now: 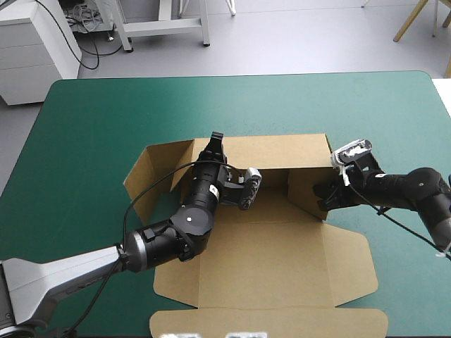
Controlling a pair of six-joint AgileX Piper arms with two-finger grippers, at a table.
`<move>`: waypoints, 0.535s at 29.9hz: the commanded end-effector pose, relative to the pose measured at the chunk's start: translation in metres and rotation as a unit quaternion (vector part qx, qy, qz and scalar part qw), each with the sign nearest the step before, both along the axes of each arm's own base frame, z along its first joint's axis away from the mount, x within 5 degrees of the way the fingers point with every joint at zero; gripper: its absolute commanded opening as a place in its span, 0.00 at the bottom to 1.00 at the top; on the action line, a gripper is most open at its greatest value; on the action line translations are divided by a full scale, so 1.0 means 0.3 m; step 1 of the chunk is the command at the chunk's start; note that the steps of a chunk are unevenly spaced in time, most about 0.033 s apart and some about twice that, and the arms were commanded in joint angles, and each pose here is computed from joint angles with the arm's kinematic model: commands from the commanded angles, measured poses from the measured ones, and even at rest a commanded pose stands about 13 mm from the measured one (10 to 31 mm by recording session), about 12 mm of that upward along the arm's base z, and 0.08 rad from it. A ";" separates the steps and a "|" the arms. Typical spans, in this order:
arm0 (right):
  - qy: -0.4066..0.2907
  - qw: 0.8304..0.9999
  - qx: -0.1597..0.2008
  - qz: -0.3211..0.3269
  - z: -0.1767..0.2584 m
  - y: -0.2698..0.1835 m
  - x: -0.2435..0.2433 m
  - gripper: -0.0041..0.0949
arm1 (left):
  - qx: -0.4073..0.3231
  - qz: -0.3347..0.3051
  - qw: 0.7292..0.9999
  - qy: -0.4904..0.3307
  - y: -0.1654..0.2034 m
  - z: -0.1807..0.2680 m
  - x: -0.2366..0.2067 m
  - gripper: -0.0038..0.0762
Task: Fold the box
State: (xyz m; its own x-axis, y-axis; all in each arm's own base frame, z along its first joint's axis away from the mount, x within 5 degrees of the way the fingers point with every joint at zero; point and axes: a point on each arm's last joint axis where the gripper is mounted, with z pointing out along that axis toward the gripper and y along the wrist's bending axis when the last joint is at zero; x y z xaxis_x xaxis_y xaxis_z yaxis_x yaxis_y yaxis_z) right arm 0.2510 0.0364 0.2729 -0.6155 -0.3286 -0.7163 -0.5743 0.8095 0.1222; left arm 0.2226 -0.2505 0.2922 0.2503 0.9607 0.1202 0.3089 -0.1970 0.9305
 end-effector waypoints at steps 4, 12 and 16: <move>-0.063 0.998 0.014 0.023 0.061 0.075 0.008 0.03 | -0.012 0.003 1.000 -0.005 0.007 0.036 -0.007 0.04; -0.074 0.997 0.026 -0.028 0.071 0.133 0.018 0.04 | -0.012 0.003 1.000 -0.005 0.007 0.036 -0.007 0.04; -0.061 0.997 0.027 -0.036 0.066 0.133 0.016 0.04 | -0.013 0.003 1.000 -0.005 0.007 0.036 -0.007 0.04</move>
State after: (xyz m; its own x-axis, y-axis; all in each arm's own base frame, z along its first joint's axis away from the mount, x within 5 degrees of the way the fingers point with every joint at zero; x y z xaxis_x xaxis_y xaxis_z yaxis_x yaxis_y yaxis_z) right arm 0.2604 0.0677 0.2758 -0.5512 -0.3088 -0.7751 -0.5214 0.8527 0.0311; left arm 0.2255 -0.2427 0.2922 0.1754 0.9759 0.1300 0.3196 -0.1813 0.9300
